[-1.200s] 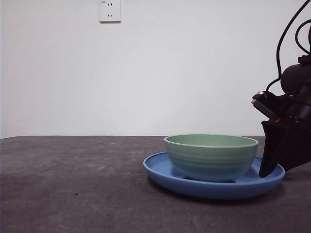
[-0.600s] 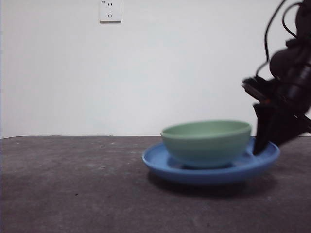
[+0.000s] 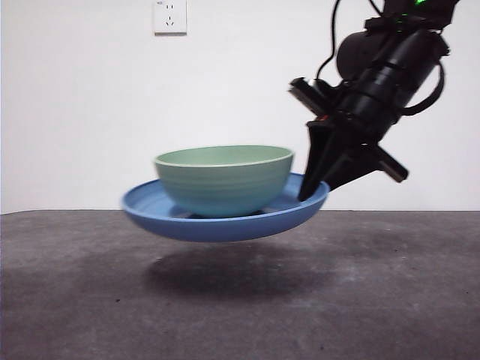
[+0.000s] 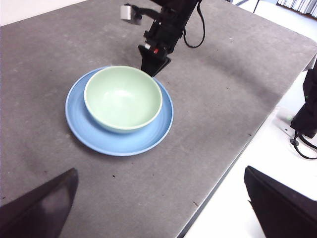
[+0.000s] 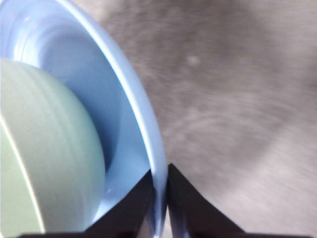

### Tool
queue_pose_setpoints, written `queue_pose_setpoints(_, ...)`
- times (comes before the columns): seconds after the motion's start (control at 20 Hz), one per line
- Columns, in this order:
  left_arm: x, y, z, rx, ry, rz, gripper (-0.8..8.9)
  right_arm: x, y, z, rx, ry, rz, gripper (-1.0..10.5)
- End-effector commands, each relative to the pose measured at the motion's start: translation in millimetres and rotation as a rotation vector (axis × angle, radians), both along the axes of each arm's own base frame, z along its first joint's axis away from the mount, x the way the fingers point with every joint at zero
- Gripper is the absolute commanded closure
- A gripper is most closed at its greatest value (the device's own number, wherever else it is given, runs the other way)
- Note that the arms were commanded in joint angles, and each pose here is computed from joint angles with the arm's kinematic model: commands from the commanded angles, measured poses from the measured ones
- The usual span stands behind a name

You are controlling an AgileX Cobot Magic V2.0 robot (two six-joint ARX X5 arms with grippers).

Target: Place the green bowl on the blue plate

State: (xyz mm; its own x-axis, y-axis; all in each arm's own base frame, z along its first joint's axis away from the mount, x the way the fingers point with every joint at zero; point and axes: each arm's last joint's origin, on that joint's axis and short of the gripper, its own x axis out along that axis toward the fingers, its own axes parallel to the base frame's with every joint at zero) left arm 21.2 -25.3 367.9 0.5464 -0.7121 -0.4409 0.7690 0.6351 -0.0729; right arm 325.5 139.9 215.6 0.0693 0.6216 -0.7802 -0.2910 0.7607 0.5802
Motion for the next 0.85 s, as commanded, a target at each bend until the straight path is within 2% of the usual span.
queue_pose_setpoints(0.05, 0, 0, 3, -0.012, -0.013, -0.004, 2.51, 6, 12, -12, 0.006, 0.048, -0.008, 9.4)
queue_pose_setpoints(0.35, 0, 0, 3, -0.012, -0.013, -0.004, 2.51, 13, 22, -48, -0.029, 0.127, 0.011, 9.4)
queue_pose_setpoints(0.65, 0, 0, 3, -0.012, -0.013, -0.004, 2.51, 14, 22, -55, -0.036, 0.144, 0.006, 9.3)
queue_pose_setpoints(0.75, 0, 0, 3, -0.012, -0.013, -0.004, 2.51, 14, 22, -55, -0.037, 0.150, 0.003, 8.7)
queue_pose_setpoints(0.85, 0, 0, 3, -0.012, -0.013, -0.004, 2.51, 15, 22, -55, -0.035, 0.143, 0.005, 7.5)
